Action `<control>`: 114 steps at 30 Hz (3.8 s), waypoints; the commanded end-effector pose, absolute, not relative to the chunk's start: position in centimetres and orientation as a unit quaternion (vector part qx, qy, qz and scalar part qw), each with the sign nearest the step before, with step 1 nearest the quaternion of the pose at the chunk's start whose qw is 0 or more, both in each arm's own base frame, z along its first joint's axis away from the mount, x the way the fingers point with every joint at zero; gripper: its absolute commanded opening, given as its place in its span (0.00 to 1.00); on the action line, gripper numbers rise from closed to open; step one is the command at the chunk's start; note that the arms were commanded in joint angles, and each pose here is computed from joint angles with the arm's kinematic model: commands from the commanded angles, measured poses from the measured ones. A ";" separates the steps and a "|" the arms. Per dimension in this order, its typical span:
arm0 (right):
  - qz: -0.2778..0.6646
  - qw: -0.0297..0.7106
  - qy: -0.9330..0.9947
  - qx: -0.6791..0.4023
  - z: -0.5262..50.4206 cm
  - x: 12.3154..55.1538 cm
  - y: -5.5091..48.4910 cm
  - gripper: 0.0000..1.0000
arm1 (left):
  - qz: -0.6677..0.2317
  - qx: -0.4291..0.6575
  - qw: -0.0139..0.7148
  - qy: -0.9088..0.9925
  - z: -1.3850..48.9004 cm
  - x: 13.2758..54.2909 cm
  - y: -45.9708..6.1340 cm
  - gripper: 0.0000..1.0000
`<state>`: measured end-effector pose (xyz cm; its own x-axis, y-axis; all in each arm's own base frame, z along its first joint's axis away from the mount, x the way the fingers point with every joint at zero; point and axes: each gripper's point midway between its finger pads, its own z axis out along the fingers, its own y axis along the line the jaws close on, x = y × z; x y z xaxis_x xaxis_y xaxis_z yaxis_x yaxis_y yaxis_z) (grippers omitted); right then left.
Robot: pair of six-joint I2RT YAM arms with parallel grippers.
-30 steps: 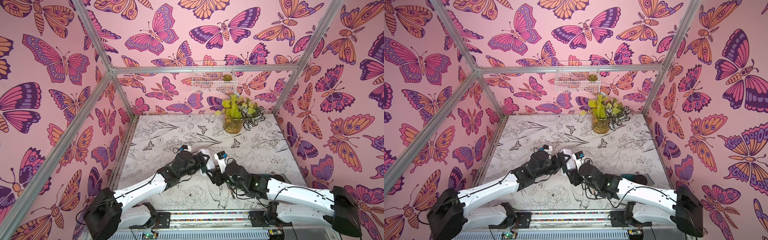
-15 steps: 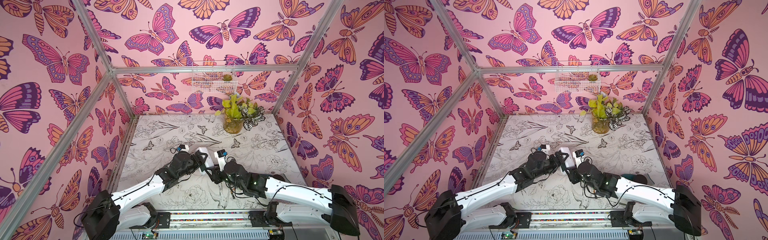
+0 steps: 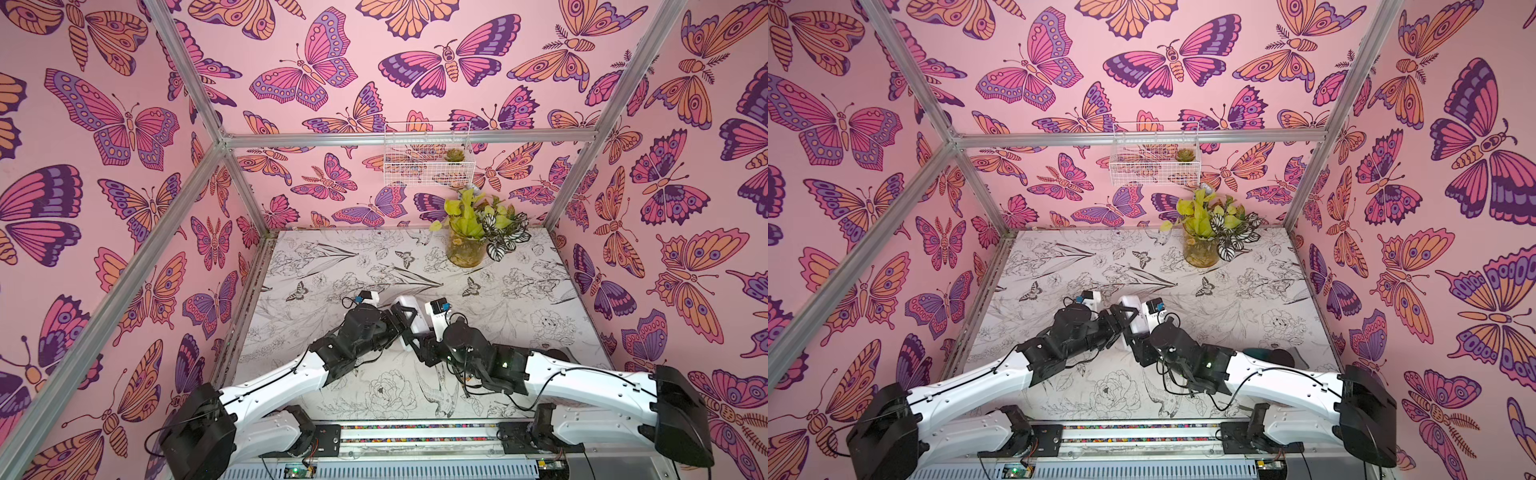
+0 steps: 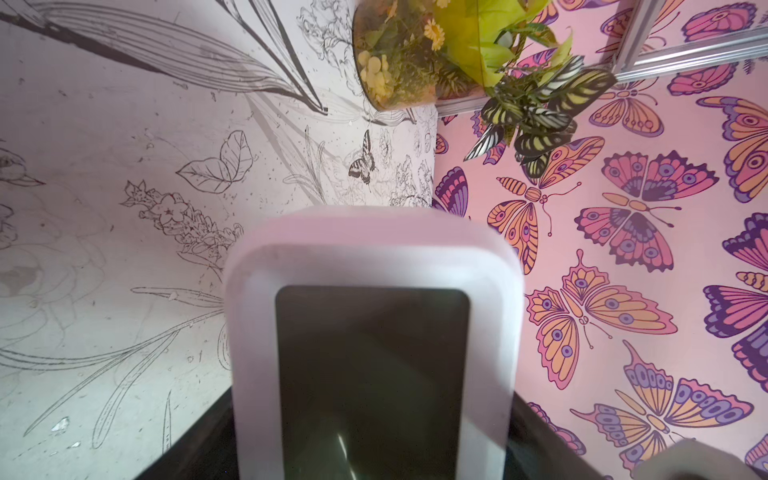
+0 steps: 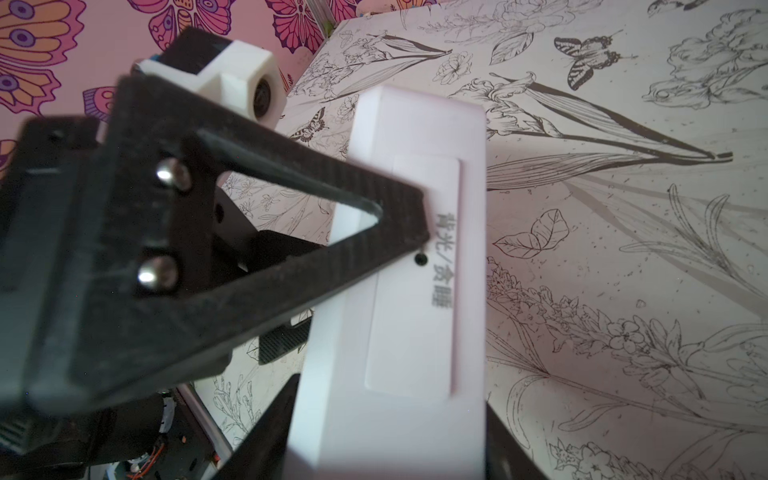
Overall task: Insert the battery into the alarm
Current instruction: Adjust the alarm at the center of the board.
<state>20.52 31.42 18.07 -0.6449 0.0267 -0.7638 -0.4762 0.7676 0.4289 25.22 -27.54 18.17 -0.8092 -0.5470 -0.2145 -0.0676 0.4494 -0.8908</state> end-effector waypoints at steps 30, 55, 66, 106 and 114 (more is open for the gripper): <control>-0.157 0.419 0.872 -0.200 9.4 24.8 26.4 0.37 | -0.276 -0.298 0.271 0.873 9.8 21.8 -13.6 1.00; -0.070 0.390 0.878 -0.269 6.8 18.6 35.2 0.78 | -0.249 -0.331 0.271 0.869 8.7 21.1 -10.4 1.00; 0.126 0.380 0.896 -0.193 11.8 19.5 33.3 0.69 | -0.317 -0.233 0.243 0.887 9.8 22.9 -15.4 0.98; 0.211 0.292 0.931 -0.062 6.3 20.3 29.4 0.25 | -0.404 -0.138 0.192 0.884 7.3 27.1 -24.9 0.65; 0.261 0.295 0.919 -0.015 8.0 21.1 28.2 0.50 | -0.402 -0.131 0.167 0.891 6.2 25.5 -24.7 0.65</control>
<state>20.88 28.78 7.72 -0.8237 0.0699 -0.5628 -0.2117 0.8827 0.4195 27.13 -24.49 7.09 -0.8822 -0.4198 -0.2134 -0.1173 0.6347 -0.7638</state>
